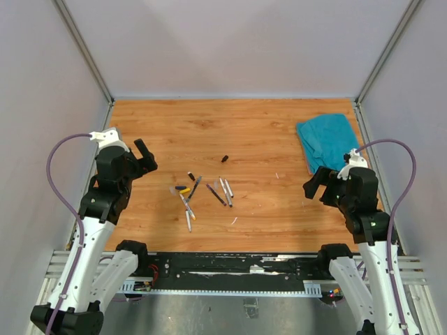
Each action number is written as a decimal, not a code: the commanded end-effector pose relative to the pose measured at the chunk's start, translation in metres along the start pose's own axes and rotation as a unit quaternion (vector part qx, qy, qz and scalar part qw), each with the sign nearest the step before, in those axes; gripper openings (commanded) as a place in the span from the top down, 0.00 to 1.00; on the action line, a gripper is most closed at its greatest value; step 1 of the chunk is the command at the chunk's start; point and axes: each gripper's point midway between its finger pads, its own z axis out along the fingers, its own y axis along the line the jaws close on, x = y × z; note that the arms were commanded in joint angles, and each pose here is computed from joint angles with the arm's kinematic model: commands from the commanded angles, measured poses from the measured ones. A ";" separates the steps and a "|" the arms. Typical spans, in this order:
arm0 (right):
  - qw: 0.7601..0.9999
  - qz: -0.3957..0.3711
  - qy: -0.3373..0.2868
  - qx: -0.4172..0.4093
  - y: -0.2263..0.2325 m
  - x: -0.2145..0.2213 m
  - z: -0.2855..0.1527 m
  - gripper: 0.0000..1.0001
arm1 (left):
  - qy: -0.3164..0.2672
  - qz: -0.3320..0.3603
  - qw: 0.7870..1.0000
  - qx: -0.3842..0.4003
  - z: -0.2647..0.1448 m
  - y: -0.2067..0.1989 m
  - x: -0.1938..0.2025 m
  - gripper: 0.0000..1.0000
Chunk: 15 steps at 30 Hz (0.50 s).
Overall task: Insert the pens into the pen caps
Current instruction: Pick up the pen from the center of the board.
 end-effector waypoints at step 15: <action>1.000 -0.005 0.024 -0.002 -0.001 0.004 0.010 0.01 | 0.001 -0.014 0.998 0.061 -0.001 -0.024 -0.005 0.00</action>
